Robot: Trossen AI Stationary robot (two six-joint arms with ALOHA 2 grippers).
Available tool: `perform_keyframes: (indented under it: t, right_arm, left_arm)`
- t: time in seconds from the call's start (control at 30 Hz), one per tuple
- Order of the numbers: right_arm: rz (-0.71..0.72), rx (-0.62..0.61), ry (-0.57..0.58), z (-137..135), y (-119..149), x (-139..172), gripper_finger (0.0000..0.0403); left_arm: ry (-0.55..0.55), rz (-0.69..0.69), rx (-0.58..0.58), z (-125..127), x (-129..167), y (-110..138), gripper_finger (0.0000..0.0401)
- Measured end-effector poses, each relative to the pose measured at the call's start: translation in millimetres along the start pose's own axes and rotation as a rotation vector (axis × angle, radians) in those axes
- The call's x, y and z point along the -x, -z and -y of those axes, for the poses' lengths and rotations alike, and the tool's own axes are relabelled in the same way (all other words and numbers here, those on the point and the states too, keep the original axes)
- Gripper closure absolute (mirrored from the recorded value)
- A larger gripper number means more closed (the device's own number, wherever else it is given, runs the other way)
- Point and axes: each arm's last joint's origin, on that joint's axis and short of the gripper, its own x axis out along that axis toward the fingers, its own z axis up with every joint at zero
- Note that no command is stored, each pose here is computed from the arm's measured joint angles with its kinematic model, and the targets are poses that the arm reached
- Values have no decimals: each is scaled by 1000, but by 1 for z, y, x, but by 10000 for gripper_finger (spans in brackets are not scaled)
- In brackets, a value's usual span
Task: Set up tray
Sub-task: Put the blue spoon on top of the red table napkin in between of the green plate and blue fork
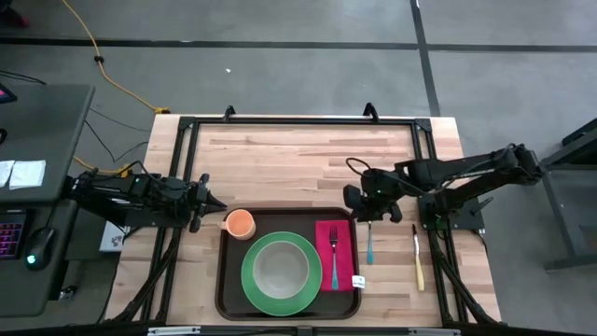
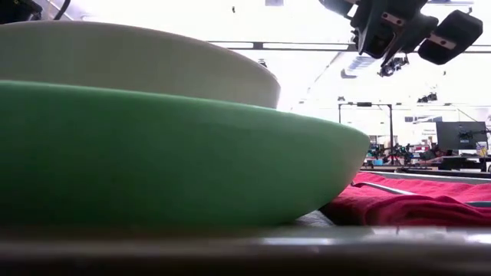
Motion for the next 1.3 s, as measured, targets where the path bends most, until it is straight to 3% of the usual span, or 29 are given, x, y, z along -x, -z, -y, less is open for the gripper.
perform_keyframes:
  t: [0.33, 0.6, 1.07, 1.3]
  right_arm:
    - [13, 90, -6, 0, 0, 0, 295]
    - [13, 152, -6, 0, 0, 0, 295]
    - [51, 293, 0, 0, -1, 0, 295]
    - [63, 203, 149, 15, 0, 0, 295]
  left_arm:
    - [28, 85, -77, 2, 0, -8, 327]
    - [-42, 226, -170, 1, 2, -22, 327]
    - [-131, 234, -213, -2, 3, -23, 327]
    - [-145, 233, -215, -2, 3, -23, 327]
